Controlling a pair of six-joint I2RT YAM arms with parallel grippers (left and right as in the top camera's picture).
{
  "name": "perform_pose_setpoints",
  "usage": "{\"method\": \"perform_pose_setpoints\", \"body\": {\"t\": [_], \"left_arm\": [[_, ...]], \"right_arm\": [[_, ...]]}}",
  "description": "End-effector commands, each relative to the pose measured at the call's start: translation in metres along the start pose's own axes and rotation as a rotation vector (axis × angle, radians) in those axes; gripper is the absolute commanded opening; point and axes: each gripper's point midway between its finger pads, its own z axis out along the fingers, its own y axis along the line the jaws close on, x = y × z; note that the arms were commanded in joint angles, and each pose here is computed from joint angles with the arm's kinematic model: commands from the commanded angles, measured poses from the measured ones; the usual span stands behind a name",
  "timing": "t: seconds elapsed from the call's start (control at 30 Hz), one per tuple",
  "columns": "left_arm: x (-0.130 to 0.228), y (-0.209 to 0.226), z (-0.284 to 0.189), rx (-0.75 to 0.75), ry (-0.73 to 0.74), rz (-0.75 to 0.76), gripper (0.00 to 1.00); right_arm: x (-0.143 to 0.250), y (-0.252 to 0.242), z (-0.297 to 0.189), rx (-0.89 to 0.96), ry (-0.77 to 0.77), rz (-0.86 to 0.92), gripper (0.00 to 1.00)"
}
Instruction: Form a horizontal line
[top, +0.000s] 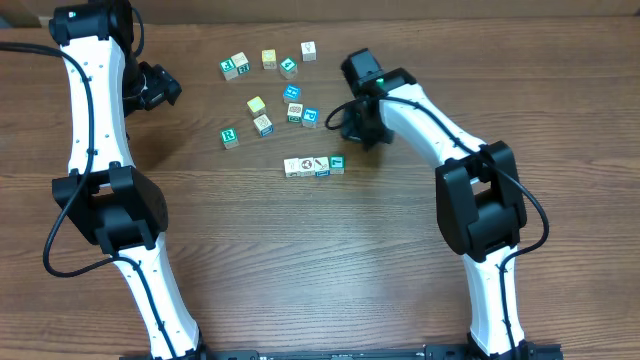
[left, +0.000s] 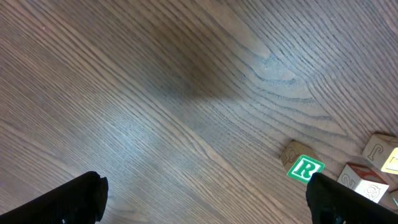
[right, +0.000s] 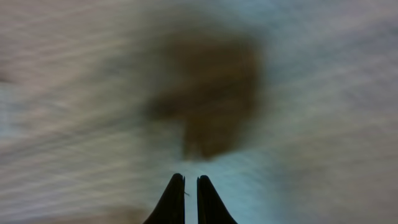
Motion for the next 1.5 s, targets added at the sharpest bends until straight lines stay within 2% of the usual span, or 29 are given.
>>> {"method": "perform_pose_setpoints", "body": {"t": [0.0, 0.13, 0.57, 0.93, 1.23, 1.47], "left_arm": [[0.002, -0.002, -0.002, 0.000, -0.004, 0.004, 1.00], [0.002, -0.002, -0.002, 0.000, -0.004, 0.004, 1.00], [0.002, -0.002, -0.002, 0.000, -0.004, 0.004, 1.00], [0.002, -0.002, -0.002, 0.000, -0.004, 0.004, 1.00], [0.002, -0.002, -0.002, 0.000, -0.004, 0.004, 1.00], [0.002, -0.002, -0.002, 0.000, -0.004, 0.004, 1.00]], "right_arm": [[0.010, -0.001, -0.006, 0.015, 0.027, 0.006, 0.04], [0.025, 0.002, -0.007, 0.020, 0.080, -0.009, 0.04], [0.043, 0.027, -0.008, -0.062, 0.137, -0.034, 0.04], [0.051, 0.037, -0.008, -0.067, 0.141, -0.062, 0.04], [0.054, 0.035, -0.009, -0.055, 0.149, -0.065, 0.04], [0.054, 0.009, -0.009, 0.061, 0.145, -0.061, 0.04]]}}
